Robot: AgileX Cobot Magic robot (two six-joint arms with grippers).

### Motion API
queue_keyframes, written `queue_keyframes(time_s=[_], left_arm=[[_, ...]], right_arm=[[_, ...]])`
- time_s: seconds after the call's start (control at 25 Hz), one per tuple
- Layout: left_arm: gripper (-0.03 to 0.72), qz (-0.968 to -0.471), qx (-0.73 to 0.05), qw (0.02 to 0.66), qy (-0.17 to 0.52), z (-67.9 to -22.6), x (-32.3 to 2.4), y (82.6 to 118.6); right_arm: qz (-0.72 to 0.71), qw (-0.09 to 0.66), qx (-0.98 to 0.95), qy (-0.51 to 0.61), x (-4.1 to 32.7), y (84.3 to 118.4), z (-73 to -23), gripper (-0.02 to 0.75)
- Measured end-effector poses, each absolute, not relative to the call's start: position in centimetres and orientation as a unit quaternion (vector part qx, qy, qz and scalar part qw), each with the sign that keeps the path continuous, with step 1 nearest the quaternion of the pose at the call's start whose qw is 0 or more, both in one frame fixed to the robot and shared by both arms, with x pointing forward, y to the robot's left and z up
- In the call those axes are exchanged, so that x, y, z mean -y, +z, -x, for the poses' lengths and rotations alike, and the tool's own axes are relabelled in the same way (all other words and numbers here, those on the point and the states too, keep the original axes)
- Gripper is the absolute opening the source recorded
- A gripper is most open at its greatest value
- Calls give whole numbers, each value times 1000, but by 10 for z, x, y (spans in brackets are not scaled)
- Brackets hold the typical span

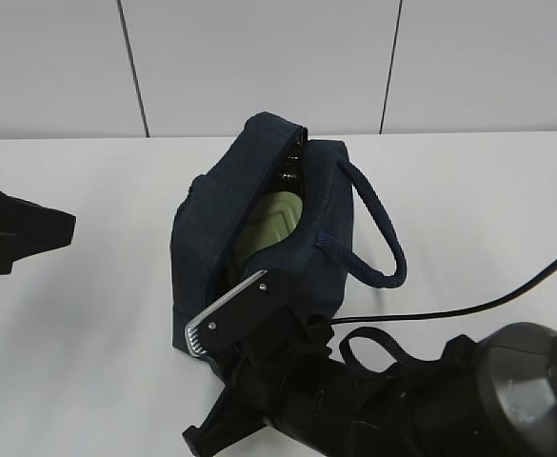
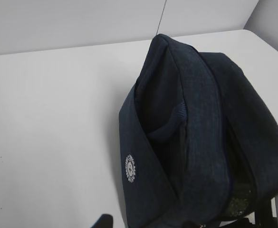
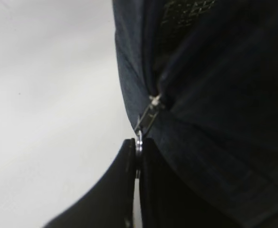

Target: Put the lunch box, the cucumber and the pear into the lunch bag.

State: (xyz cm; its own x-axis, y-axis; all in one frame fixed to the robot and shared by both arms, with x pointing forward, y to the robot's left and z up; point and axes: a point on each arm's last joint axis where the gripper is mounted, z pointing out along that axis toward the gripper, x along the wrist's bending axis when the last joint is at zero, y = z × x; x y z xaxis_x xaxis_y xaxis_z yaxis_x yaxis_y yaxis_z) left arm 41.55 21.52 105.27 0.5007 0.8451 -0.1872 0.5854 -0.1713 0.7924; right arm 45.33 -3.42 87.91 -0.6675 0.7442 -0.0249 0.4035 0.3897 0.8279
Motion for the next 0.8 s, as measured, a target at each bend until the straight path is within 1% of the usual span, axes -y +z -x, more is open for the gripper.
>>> queue_keyframes(time_s=[0.08,0.2,0.6,0.8], left_arm=[[269,-751,-476,432,150,-415,-215,1053],[269,-751,-476,432,150,-415,-215,1053],[268,-754,-475,430,145,-414,-215,1052],[243,-779,-460,404,134,-412,-215,1046]], right_arm=[[-356,194,-814,416,35,880,-452,0],[-354,189,-816,415,36,891,-450,0],[-327,201,-803,457,45,959,-441,0],[-305,203,-803,469,44,985,-439,0]])
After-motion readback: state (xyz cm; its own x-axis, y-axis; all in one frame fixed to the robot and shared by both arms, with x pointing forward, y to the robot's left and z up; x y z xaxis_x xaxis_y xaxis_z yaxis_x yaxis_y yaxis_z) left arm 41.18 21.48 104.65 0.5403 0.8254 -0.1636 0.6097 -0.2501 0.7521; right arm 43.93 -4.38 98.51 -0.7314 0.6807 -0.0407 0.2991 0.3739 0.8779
